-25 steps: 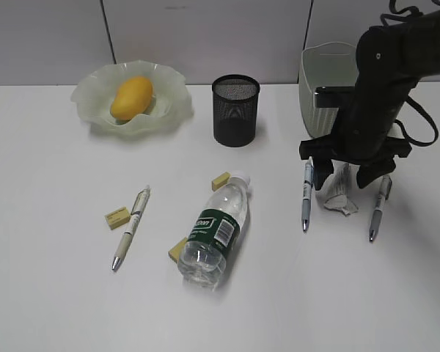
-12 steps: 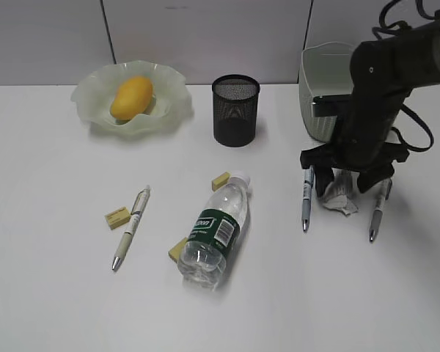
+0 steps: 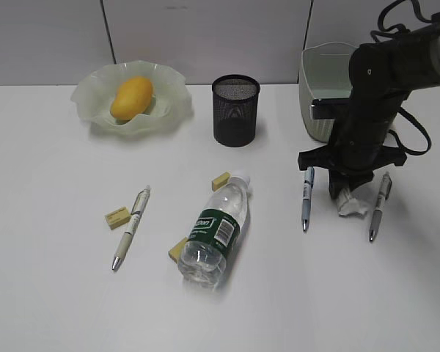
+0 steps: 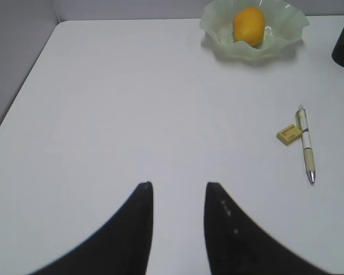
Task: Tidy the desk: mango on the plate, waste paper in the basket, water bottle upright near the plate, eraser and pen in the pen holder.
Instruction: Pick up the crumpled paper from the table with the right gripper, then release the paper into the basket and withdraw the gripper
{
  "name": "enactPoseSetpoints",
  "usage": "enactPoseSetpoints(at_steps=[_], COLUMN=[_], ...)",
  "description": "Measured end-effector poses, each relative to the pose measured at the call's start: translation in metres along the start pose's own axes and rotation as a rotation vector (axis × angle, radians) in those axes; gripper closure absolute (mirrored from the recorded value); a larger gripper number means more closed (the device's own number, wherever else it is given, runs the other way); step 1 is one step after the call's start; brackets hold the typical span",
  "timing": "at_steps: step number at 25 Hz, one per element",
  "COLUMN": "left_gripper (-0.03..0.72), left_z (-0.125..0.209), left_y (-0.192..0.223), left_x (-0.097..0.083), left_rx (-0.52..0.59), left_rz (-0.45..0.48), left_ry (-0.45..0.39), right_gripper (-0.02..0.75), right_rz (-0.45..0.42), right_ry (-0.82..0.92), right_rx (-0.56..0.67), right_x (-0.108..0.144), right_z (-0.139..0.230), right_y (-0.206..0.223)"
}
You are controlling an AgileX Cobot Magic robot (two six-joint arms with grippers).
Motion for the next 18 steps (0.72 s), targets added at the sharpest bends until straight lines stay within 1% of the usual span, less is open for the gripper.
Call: enactPoseSetpoints(at_steps=[1,2,9,18], left_gripper=[0.45,0.45,0.45,0.45], left_z=[0.0,0.0,0.0,0.0], left_y=[0.0,0.0,0.0,0.0], left_x=[0.0,0.0,0.0,0.0], left_rx=[0.0,0.0,0.0,0.0], left_rz=[0.0,0.0,0.0,0.0], left_ry=[0.0,0.0,0.0,0.0], right_gripper=[0.645,0.685,0.69,0.692], right_rz=[0.001,0.002,0.006,-0.032], right_ry=[0.001,0.002,0.013,0.018], right_rx=[0.005,0.011,0.056,-0.017], right_x=[0.0,0.0,-0.001,0.002], right_z=[0.001,0.001,0.006,-0.002], right_y=[0.0,0.0,-0.01,-0.055])
Point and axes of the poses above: a point on each arm's last joint axis where the gripper is mounted, y pointing out along that axis toward the gripper, x along the wrist's bending axis when the last joint is at zero, z = x × y, the point moved 3 cm from there along y, pointing out along that axis toward the gripper, and after that the axes turned 2 degrees about y, right-handed, at the moved point
